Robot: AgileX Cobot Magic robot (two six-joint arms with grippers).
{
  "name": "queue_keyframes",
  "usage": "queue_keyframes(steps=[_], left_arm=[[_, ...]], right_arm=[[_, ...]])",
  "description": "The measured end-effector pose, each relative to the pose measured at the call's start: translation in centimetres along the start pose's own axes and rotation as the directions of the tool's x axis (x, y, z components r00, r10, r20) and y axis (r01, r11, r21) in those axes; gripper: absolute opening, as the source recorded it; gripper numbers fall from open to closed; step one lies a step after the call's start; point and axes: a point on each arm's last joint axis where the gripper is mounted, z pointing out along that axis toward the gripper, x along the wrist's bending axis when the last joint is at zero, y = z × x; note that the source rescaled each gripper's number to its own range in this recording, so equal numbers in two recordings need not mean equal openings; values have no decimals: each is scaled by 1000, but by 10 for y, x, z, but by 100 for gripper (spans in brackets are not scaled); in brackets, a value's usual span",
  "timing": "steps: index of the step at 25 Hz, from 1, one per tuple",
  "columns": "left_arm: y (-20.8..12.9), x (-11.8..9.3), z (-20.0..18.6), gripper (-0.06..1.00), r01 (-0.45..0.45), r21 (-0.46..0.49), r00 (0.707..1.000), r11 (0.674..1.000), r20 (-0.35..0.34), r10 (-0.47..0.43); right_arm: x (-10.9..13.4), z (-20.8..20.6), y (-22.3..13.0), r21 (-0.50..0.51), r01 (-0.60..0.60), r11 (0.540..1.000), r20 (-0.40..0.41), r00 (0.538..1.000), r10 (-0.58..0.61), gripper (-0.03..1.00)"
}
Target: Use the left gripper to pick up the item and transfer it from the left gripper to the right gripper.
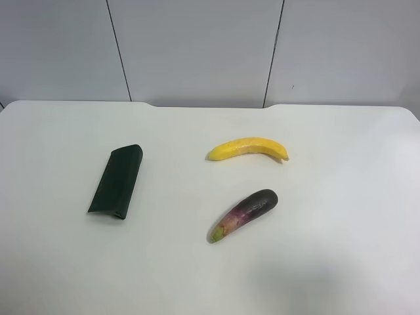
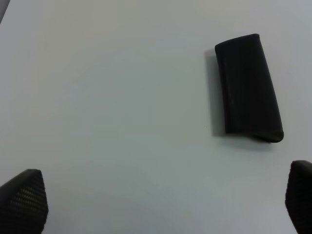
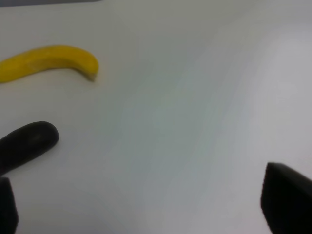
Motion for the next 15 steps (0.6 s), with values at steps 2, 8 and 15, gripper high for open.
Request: queue_keyframes(steps=[2,8,15], left_arm=[[0,0,0,100,0,0,1000,1000,0,0],[0,0,0,100,0,0,1000,1000,0,0],[21,-2,0,100,11,70,1000,997,19,-12]], right_arm=[[0,0,0,0,0,1000,0,1000,0,100],[0,0,0,0,0,1000,0,1000,0,100],[0,0,0,0,0,1000,0,1000,0,100]])
